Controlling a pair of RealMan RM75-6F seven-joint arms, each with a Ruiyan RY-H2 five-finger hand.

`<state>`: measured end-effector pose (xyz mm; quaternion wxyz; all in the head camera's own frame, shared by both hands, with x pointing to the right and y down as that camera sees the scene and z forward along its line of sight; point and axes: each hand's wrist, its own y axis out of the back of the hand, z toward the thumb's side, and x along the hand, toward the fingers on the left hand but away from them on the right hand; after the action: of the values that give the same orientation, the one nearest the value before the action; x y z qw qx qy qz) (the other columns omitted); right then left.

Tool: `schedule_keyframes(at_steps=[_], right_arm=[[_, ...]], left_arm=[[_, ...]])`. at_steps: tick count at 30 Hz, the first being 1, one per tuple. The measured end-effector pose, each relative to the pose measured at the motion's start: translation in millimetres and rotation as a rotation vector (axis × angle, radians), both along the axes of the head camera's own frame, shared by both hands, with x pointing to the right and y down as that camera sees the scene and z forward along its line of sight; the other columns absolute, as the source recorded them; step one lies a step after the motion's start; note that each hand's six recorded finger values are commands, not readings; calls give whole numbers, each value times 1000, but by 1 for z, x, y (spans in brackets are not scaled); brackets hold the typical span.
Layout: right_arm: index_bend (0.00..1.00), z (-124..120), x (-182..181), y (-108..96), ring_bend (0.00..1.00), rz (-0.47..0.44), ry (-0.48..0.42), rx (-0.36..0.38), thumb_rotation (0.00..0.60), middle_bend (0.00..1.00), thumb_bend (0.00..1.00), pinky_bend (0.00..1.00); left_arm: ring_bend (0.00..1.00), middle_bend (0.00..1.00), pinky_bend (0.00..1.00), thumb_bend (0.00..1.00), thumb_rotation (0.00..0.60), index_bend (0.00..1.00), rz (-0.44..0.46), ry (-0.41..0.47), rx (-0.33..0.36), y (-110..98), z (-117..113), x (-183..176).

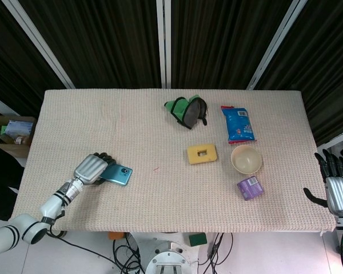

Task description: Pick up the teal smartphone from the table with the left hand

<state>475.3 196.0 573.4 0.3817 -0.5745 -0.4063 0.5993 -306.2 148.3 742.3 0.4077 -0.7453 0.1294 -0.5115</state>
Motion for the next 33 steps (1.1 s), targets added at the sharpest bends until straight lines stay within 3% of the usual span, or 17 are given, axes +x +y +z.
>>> schedule_keyframes(at_steps=[6, 9, 14, 24, 26, 28, 30, 33], right_arm=[[0, -1, 1, -1, 0, 5, 5, -2, 600, 0, 238, 0], [0, 1, 2, -1, 0, 7, 6, -6, 600, 0, 238, 0], [0, 5, 3, -1, 0, 11, 5, -16, 600, 0, 238, 0], [0, 5, 6, -2, 0, 14, 9, -12, 600, 0, 238, 0], [0, 6, 7, -3, 0, 16, 10, -14, 600, 0, 238, 0], [0, 7, 8, -3, 0, 19, 11, -17, 600, 0, 238, 0], [0, 8, 9, -4, 0, 21, 13, -19, 600, 0, 238, 0], [0, 9, 10, -4, 0, 26, 14, -22, 600, 0, 237, 0]], left_arm=[[338, 479, 479, 558, 600, 501, -27, 70, 25, -9, -4, 8], [360, 500, 503, 619, 600, 531, -38, 100, 49, -15, -9, 10], [398, 536, 549, 674, 600, 570, -53, 128, 67, -23, -17, 12], [432, 570, 584, 670, 600, 585, -80, 142, 68, -43, -18, 18], [441, 580, 592, 668, 600, 538, -82, 141, 58, -46, -16, 20], [442, 567, 594, 651, 600, 406, -84, 133, 40, -50, -13, 23], [441, 483, 593, 598, 600, 205, -85, 122, 19, -55, -10, 27], [363, 290, 545, 482, 600, 55, -90, 121, 25, -68, -8, 37]])
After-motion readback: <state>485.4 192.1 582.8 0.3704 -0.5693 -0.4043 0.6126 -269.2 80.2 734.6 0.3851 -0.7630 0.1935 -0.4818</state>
